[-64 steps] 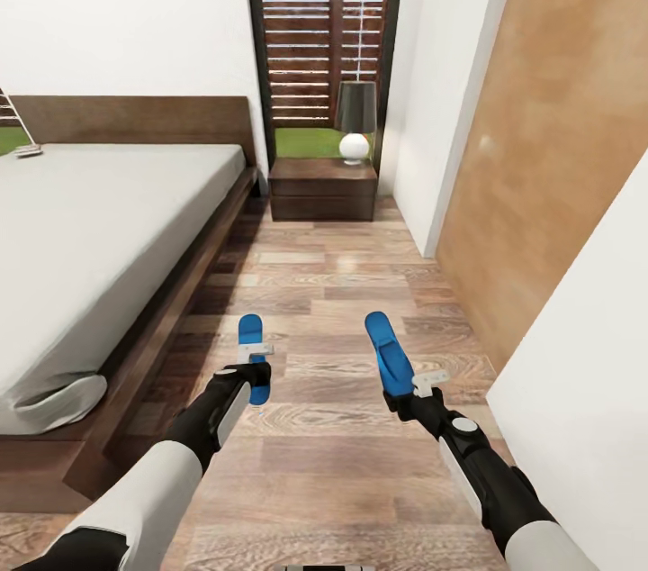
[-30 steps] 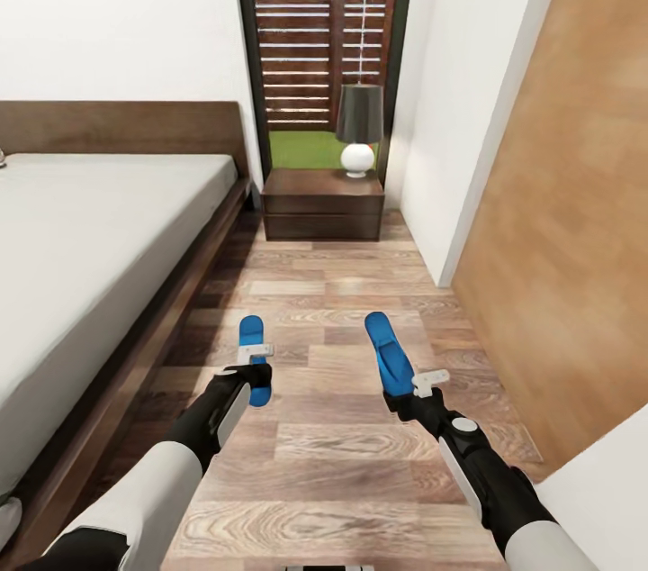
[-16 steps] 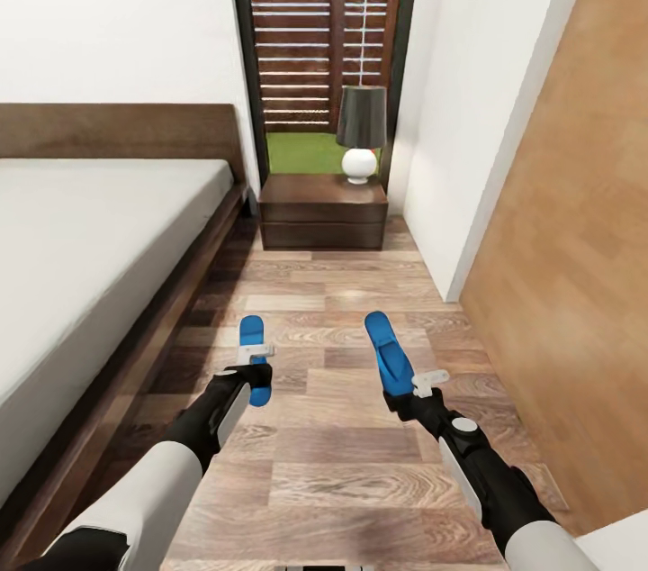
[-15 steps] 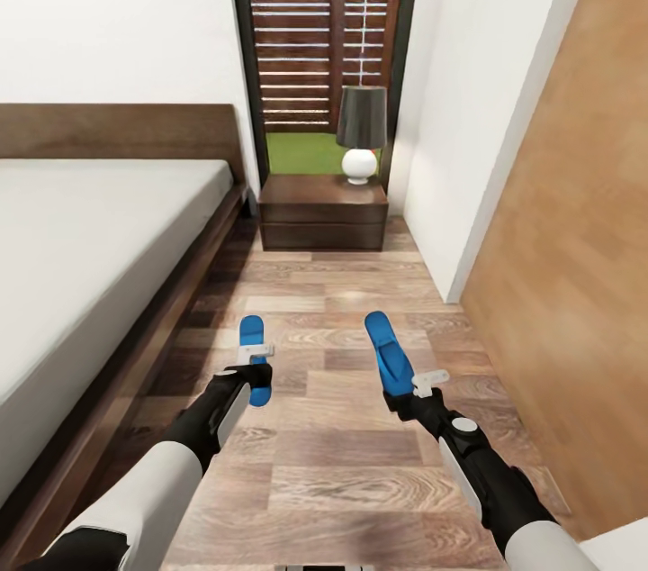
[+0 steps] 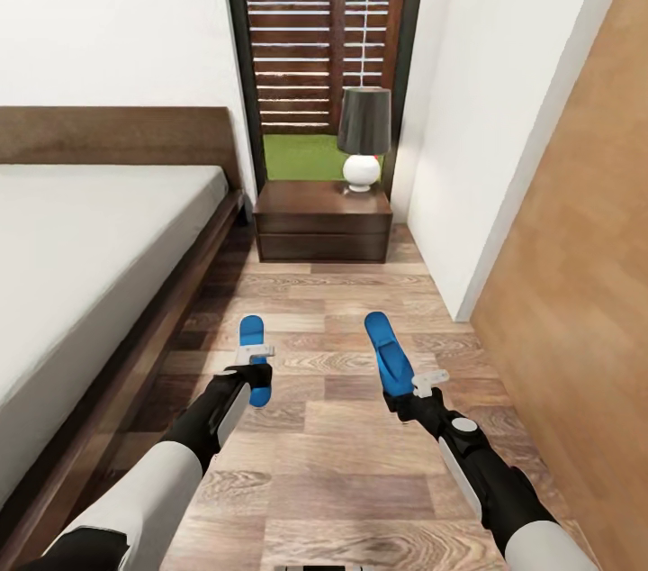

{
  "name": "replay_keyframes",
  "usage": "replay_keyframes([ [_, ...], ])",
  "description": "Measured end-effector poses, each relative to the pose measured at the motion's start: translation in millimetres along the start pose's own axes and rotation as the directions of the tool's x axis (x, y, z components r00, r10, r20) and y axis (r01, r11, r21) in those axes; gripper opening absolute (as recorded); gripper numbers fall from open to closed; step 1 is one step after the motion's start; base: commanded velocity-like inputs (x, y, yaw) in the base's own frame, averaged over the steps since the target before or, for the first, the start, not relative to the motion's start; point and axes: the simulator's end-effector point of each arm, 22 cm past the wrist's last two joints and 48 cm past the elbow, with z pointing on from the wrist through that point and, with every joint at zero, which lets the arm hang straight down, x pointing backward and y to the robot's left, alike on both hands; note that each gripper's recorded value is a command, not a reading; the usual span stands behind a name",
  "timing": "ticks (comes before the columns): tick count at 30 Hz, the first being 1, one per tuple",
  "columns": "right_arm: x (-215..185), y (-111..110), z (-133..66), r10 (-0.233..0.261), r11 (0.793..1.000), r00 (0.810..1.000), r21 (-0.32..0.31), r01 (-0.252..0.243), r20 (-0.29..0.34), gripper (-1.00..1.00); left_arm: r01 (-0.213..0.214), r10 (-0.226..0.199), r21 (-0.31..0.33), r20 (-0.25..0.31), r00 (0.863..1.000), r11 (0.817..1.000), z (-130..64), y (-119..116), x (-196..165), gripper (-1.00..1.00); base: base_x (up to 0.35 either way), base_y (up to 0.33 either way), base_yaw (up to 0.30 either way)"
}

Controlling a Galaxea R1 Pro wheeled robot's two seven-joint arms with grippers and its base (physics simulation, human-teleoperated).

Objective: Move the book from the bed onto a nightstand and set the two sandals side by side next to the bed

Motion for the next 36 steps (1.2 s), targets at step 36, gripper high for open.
replay_keyframes([
  [36, 1.3, 1.2, 0.1, 0.001, 1.0, 1.0, -0.001, -0.001, -0.002, -1.0, 0.0, 0.0, 0.0, 0.0, 1.0, 1.0, 0.0, 0.0, 0.0, -1.0, 0.329, 0.0, 0.049],
])
